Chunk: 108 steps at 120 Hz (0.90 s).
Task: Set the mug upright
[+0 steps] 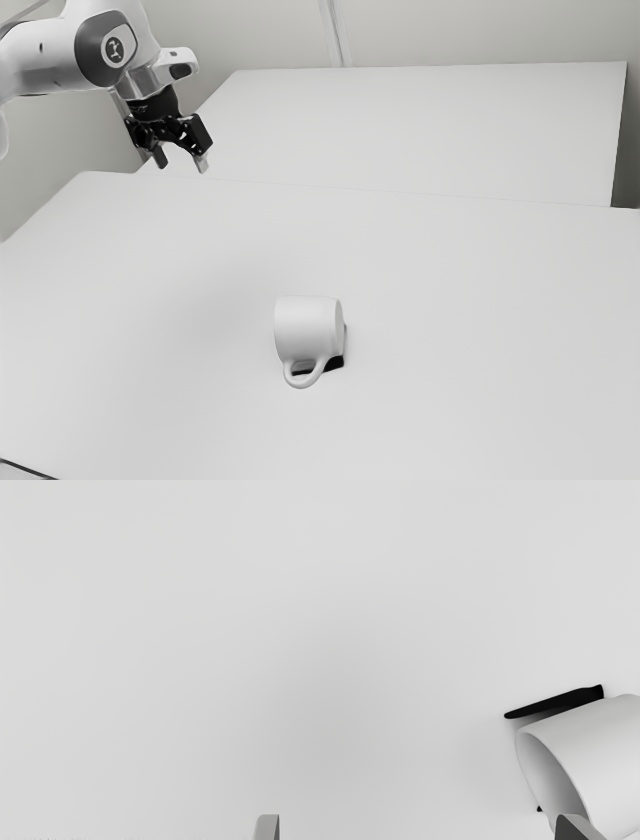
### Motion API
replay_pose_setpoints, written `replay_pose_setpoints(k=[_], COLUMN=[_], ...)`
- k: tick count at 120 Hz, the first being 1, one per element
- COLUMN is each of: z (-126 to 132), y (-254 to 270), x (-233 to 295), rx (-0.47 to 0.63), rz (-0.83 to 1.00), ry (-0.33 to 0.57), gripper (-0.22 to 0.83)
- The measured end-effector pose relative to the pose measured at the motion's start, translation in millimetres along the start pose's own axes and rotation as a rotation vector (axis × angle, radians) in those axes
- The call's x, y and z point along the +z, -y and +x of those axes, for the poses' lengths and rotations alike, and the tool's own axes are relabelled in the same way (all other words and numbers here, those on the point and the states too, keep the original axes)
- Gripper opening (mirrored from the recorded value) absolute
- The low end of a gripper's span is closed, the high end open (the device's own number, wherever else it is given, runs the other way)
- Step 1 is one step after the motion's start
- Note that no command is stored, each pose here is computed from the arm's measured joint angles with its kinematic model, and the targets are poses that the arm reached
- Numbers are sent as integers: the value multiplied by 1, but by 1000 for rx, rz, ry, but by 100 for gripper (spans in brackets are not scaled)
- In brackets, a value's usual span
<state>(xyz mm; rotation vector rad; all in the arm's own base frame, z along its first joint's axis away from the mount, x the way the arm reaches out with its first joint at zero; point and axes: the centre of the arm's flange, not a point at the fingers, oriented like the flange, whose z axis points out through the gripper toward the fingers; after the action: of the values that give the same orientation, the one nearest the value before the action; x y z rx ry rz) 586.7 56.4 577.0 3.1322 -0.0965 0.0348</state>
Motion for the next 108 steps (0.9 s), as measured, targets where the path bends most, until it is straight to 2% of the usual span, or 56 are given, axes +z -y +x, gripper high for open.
replay_pose_setpoints(k=[63, 76, 94, 108], z=[-6, -24, -70, -105], y=[-8, -16, -31, -44], x=[12, 26, 55, 93], rx=[-12, -24, -67, -145], rz=[-32, -100, -247, -392], ry=[27, 57, 101, 85], gripper=[62, 62, 62, 62])
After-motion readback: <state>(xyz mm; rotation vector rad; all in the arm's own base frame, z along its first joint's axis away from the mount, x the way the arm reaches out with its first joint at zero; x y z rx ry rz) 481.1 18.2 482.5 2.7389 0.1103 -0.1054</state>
